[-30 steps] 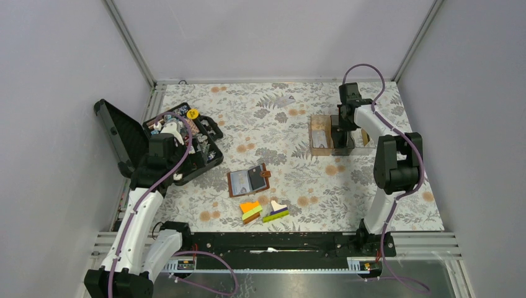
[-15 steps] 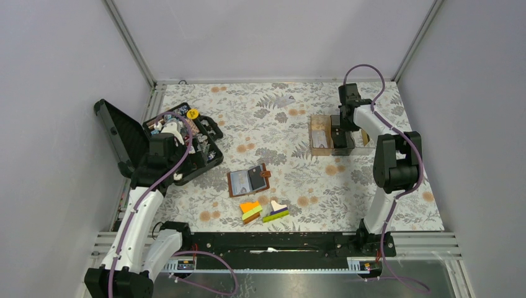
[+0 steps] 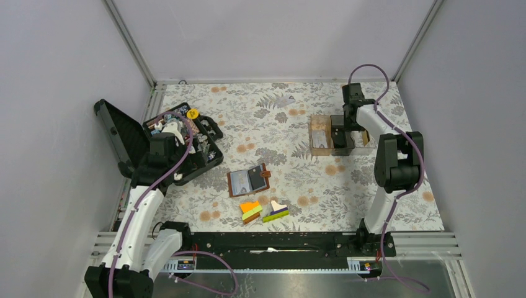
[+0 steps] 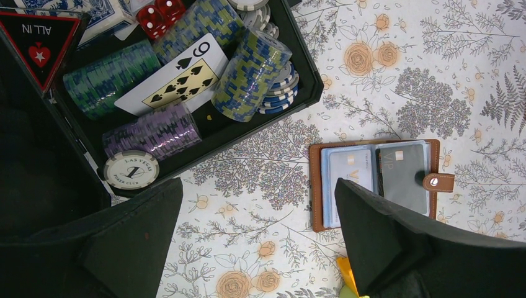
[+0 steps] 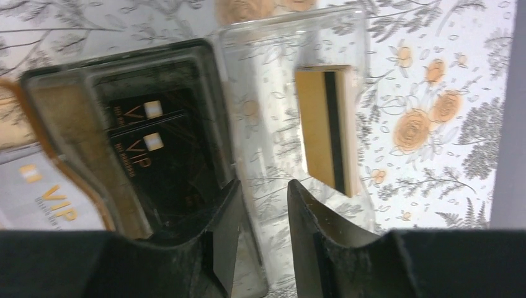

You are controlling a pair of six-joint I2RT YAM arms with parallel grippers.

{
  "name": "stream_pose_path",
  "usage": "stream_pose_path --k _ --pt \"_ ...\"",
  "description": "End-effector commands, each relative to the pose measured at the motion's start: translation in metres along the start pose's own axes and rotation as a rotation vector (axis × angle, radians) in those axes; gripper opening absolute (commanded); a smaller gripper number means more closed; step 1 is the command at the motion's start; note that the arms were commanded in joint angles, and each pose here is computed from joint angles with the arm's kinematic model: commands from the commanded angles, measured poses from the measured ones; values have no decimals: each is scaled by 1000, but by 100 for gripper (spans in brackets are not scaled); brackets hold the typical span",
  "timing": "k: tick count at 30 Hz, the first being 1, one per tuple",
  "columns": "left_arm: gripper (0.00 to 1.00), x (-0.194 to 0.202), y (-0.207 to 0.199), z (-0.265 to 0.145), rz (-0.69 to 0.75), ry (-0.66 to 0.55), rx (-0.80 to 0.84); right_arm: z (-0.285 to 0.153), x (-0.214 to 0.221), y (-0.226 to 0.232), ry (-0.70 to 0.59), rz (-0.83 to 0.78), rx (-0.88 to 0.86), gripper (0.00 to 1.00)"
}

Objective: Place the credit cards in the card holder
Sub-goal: Pick up the credit card from the storage box.

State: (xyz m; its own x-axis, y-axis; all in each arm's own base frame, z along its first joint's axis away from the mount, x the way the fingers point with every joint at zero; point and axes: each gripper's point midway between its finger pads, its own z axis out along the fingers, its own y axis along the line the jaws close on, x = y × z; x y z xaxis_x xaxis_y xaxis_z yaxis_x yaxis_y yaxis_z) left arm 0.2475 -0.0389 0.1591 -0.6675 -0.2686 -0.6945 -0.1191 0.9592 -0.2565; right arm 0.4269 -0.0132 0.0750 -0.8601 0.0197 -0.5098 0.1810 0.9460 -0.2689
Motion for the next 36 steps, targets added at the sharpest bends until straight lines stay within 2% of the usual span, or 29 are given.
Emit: stream_pose_path --k 1,9,15,21,26,36 --pt "99 -9 -3 3 5 -34 15 -6 -18 -36 -43 66 91 43" --pt "99 -8 -5 6 4 -16 25 6 -15 -62 -17 87 153 54" --pt "99 -6 -8 7 4 -2 43 15 -17 -63 -15 67 168 59" --pt "99 -6 -8 7 4 -5 41 21 -17 -61 -4 52 169 61" --pt "99 -6 -8 7 4 -5 43 29 -11 -77 19 66 211 61" --pt "99 -7 -8 6 2 -10 43 27 -11 -87 18 76 251 54"
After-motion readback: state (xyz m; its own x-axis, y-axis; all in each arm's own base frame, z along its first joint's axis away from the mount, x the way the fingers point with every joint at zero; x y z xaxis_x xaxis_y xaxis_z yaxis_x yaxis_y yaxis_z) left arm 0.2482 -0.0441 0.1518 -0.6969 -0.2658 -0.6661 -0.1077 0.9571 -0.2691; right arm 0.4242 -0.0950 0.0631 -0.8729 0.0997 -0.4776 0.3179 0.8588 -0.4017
